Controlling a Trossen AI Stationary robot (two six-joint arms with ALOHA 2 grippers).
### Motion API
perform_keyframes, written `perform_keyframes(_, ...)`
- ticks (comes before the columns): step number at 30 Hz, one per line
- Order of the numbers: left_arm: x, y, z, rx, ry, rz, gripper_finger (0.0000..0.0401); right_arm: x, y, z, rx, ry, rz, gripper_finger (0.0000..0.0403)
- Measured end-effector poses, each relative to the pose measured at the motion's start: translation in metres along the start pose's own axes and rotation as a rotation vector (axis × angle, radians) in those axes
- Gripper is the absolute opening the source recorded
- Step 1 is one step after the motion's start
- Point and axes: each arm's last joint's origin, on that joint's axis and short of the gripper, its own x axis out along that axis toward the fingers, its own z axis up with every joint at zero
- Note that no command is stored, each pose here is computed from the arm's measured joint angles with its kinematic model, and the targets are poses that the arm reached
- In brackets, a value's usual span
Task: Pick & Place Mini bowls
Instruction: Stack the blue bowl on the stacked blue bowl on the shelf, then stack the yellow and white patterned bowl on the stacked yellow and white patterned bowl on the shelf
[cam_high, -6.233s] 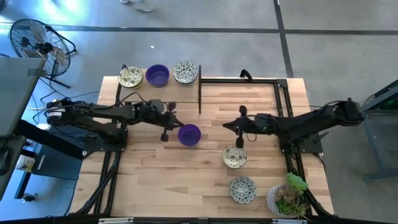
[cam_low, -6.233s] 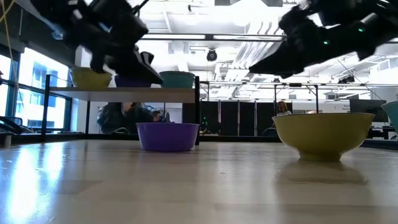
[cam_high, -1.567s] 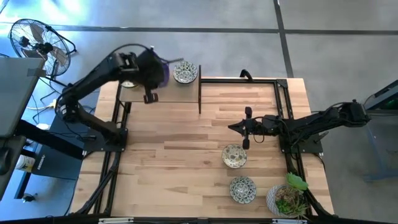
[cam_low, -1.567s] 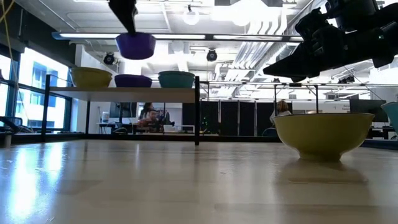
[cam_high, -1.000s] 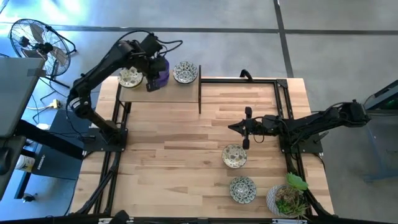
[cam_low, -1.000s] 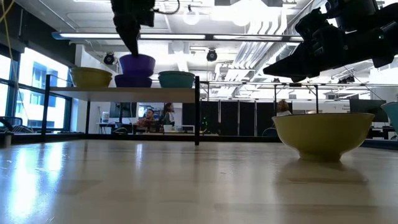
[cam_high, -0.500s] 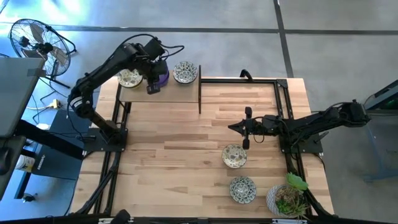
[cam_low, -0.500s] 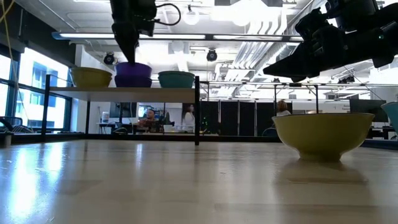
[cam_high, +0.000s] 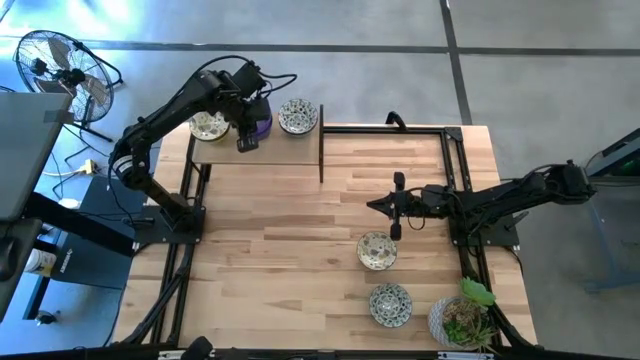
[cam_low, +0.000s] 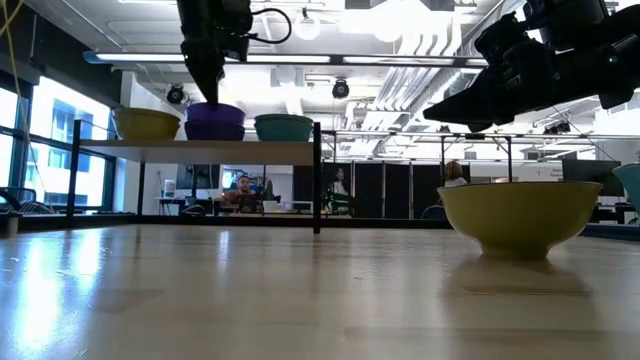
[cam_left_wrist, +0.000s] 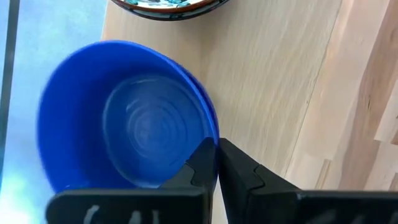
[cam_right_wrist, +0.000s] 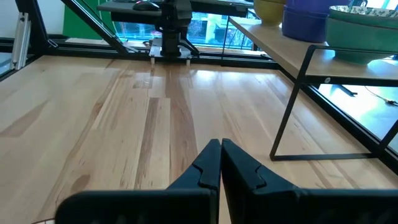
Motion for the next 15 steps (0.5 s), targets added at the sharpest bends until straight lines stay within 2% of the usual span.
perform_keyframes(8, 0.0, 0.0001, -0.0007, -0.008, 0.014, 0.013, 0.0039, 0.0, 0.0003, 0.0, 0.0, -0.001, 0.01, 0.0002)
perform_keyframes(15, -0.0002, -0.0007, -0.0021, -0.005, 0.028, 0.005, 0.0085, 0.0, 0.0002, 0.0, 0.0, 0.0, 0.009, 0.0002)
